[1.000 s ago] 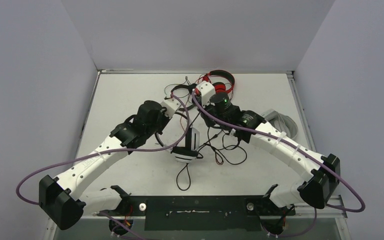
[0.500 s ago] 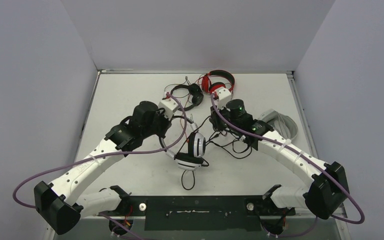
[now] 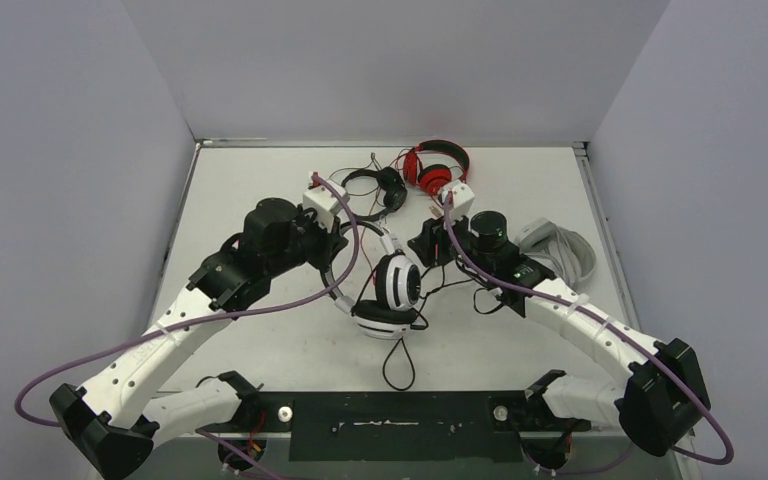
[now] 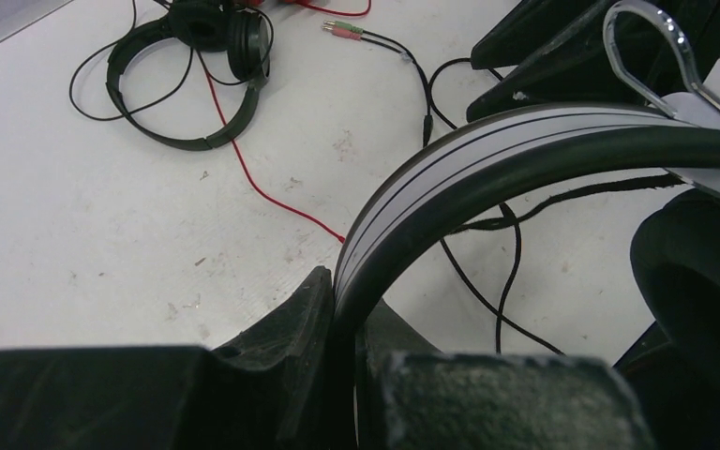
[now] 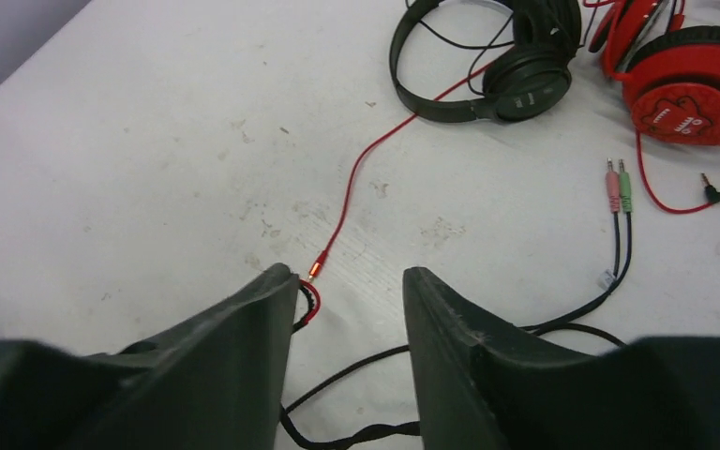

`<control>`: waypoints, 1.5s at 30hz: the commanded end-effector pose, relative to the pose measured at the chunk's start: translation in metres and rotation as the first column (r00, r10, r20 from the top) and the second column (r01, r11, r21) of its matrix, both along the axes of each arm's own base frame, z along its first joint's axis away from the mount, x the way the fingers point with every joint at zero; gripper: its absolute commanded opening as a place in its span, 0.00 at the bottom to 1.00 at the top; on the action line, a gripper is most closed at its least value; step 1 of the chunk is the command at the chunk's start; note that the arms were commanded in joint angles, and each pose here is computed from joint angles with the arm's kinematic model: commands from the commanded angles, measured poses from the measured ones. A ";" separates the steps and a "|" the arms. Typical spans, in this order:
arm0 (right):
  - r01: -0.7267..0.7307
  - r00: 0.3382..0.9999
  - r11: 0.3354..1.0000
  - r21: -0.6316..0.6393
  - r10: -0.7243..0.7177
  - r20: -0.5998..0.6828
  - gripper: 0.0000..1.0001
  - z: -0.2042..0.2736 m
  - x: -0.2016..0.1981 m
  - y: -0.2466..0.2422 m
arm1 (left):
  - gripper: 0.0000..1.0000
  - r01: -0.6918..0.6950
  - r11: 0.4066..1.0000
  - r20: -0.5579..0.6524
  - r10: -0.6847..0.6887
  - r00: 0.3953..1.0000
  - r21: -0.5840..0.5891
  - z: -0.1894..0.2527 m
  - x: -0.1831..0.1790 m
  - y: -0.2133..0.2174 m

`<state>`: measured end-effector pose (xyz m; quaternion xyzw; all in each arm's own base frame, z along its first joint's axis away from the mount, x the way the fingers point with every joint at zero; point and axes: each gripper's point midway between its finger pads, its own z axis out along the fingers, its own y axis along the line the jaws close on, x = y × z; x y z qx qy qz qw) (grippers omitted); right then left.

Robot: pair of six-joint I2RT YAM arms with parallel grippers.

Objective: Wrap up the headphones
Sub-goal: Wrap the headphones cable around the headphones.

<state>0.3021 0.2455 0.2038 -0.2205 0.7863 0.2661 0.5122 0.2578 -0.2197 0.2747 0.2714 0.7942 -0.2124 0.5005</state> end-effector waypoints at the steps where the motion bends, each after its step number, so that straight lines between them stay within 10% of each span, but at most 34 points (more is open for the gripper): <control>1: -0.092 0.987 0.988 0.125 0.074 0.140 0.53 0.041 -0.007 0.012 | 0.00 0.018 0.991 0.094 -0.006 0.996 -0.131 0.058 -0.004 -0.004; 17: 0.279 0.958 0.956 0.094 -0.284 0.038 0.62 0.003 0.010 -0.051 | 0.00 -0.338 0.893 -0.183 0.294 0.938 -0.298 0.106 0.020 0.007; 29: -0.007 1.000 0.975 0.221 0.000 0.030 0.83 0.018 -0.024 -0.009 | 0.00 -0.413 0.794 -0.207 0.357 0.911 -0.447 0.170 0.041 0.026; 45: -0.123 0.991 0.947 0.298 0.134 -0.018 0.83 0.016 -0.012 0.061 | 0.00 -0.367 0.765 -0.210 0.301 0.930 -0.530 0.208 0.057 0.019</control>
